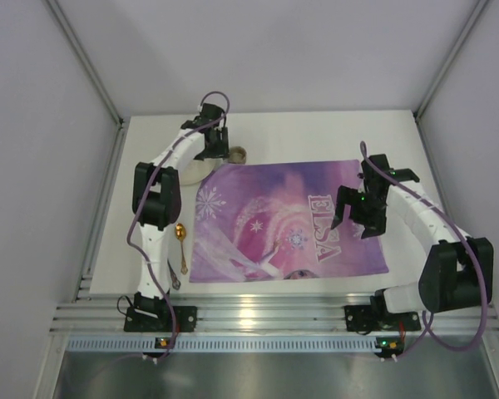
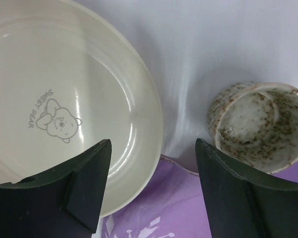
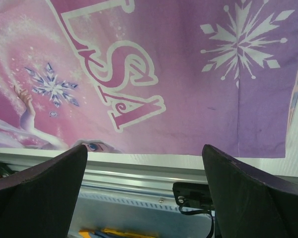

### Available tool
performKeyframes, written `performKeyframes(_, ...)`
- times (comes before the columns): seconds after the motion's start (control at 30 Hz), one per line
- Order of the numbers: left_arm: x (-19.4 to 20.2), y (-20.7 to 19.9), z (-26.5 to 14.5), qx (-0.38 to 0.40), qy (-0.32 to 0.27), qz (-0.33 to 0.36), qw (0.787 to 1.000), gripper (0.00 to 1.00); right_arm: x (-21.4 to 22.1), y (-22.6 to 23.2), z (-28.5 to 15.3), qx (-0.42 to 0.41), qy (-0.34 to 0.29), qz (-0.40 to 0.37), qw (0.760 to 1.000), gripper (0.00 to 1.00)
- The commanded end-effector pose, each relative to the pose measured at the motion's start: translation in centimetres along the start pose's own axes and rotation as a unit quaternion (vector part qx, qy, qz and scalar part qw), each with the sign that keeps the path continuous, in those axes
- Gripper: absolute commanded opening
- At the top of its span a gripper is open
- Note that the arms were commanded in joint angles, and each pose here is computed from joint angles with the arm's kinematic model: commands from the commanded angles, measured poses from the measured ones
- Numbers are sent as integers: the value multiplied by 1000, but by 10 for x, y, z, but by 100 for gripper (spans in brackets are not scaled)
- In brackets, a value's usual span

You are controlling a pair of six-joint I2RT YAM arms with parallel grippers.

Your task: Set the dinner table for one person

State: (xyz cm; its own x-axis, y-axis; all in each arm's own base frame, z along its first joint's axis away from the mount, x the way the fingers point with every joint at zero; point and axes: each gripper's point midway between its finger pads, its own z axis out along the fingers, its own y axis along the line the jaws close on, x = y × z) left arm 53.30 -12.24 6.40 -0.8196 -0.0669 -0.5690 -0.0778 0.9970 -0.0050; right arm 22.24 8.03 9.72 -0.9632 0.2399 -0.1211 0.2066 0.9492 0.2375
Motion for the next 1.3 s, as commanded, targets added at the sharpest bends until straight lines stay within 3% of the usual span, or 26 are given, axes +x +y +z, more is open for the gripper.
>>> performKeyframes(0.0,0,18,2,-39,-2,8,999,73,-17,1,-6,-2,-26,-9,1000,100)
performKeyframes(0.37,11,32,31,-73,18,23,997,65,-20,-1,-2,3,-15,-16,1000,100)
performKeyframes(0.53,3,48,36,-83,14,4,996,53,-22,-1,-1,6,-12,-16,1000,100)
performKeyframes(0.63,-6,64,34,-91,6,-8,996,39,-22,-1,0,6,-9,-16,1000,100)
performKeyframes(0.73,-10,87,35,-104,7,-21,994,17,-23,-1,2,7,-7,-14,1000,100)
performKeyframes(0.77,-11,93,35,-107,7,-25,994,0,-23,-1,2,7,-7,-15,1000,100)
performKeyframes(0.97,-30,112,20,-106,-15,-42,993,0,-24,1,3,4,-2,-14,1000,100)
performKeyframes(1.27,-78,84,-60,-102,-98,-30,989,0,-29,9,-3,-16,-12,-20,1000,100)
